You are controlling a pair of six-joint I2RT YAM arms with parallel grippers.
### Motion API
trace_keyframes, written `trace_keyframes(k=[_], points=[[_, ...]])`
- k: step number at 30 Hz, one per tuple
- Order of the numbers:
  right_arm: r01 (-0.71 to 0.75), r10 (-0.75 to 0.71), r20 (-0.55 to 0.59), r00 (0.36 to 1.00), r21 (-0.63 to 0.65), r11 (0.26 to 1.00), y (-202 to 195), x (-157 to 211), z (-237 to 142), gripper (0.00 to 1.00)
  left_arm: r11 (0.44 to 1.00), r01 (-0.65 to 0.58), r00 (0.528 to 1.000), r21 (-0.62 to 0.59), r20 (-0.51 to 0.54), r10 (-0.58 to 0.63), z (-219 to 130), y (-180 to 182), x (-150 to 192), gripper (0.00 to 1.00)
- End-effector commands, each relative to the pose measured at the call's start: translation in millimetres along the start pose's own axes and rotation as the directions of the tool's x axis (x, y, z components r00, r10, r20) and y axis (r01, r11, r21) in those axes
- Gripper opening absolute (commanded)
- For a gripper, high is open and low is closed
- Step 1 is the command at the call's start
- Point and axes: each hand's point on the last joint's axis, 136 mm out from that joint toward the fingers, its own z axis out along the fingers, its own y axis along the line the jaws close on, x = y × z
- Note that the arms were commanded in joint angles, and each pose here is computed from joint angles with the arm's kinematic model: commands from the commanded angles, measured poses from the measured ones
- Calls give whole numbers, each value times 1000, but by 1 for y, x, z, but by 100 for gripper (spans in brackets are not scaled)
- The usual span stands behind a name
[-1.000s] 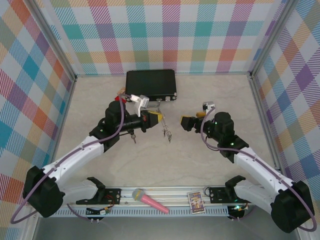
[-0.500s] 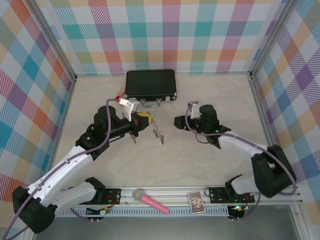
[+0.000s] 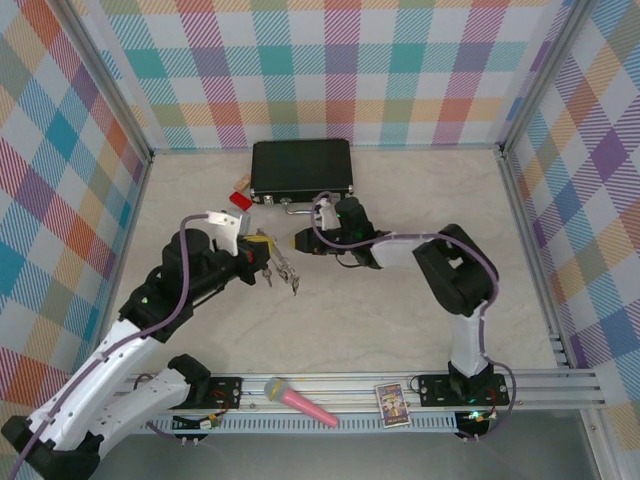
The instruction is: Put the keys on the keyring
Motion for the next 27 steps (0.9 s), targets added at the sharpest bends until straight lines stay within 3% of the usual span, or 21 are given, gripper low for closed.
trace_keyframes(k=[1, 15, 22, 27], points=[[-13, 7, -71, 997, -86, 996, 25, 12, 28, 25, 999, -22, 996, -48, 82, 26, -25, 2, -21, 0], [-60, 65, -273, 960, 26, 998, 12, 68, 109, 26, 989, 3, 996, -147, 88, 10, -53, 17, -17, 0], [-73, 114, -283, 952, 153, 986, -17, 79, 106, 27, 994, -5, 997, -109, 79, 14, -52, 11, -15, 0], [-114, 174, -241, 955, 242, 963, -43, 79, 84, 26, 998, -11, 997, -63, 76, 16, -51, 3, -15, 0]])
